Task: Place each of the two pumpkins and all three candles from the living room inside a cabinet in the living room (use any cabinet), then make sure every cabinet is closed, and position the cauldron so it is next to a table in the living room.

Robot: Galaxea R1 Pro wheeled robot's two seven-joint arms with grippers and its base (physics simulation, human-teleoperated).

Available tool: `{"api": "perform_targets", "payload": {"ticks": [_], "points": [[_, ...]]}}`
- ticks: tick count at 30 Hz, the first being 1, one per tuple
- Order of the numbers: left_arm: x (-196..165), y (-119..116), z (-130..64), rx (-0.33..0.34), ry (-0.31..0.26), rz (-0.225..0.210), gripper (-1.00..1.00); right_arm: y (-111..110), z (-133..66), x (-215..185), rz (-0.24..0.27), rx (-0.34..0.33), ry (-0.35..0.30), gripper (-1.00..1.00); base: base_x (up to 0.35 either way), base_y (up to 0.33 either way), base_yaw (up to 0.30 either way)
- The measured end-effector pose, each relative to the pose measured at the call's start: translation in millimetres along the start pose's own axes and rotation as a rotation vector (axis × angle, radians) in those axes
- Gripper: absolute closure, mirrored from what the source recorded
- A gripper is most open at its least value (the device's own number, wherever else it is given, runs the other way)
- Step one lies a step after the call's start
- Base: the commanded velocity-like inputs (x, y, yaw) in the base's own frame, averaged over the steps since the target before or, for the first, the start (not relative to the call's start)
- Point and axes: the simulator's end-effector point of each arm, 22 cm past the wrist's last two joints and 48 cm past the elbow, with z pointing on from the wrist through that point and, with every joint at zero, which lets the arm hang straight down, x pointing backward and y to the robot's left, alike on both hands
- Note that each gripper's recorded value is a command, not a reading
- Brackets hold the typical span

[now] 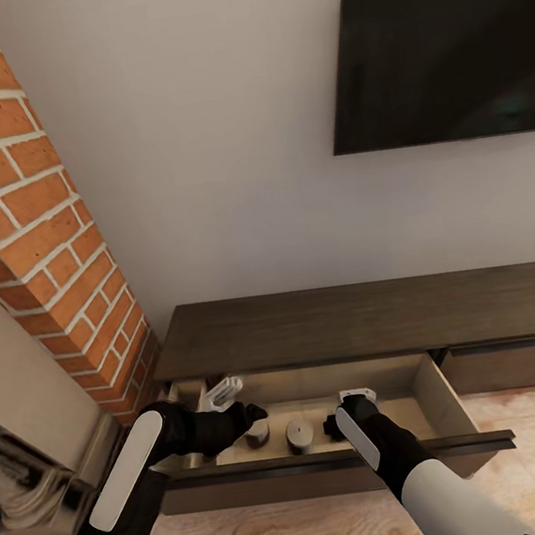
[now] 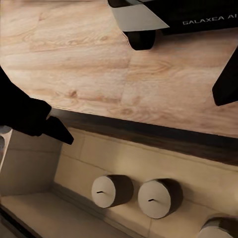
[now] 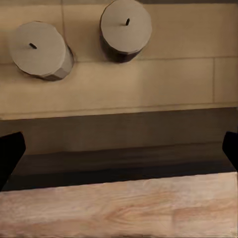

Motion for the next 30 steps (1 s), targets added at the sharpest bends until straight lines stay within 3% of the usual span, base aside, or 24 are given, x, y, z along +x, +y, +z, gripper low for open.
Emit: {"api": "perform_targets", "payload": {"ticks": [17,30], "points": [[-9,-19,-26.1,-0.001,0.002,-0.001,-1.0,-2,-30.6,-15,-0.003,-0.001,0.003,-1.0,-0.325,0.051,0.0],[-9,-17,-26.2,-0.006,0.001,-0.001,-1.0,-1,-30.8,-14,-0.004,-0.001,0.003,-1.0,-0.292,-0.025,0.0]]}}
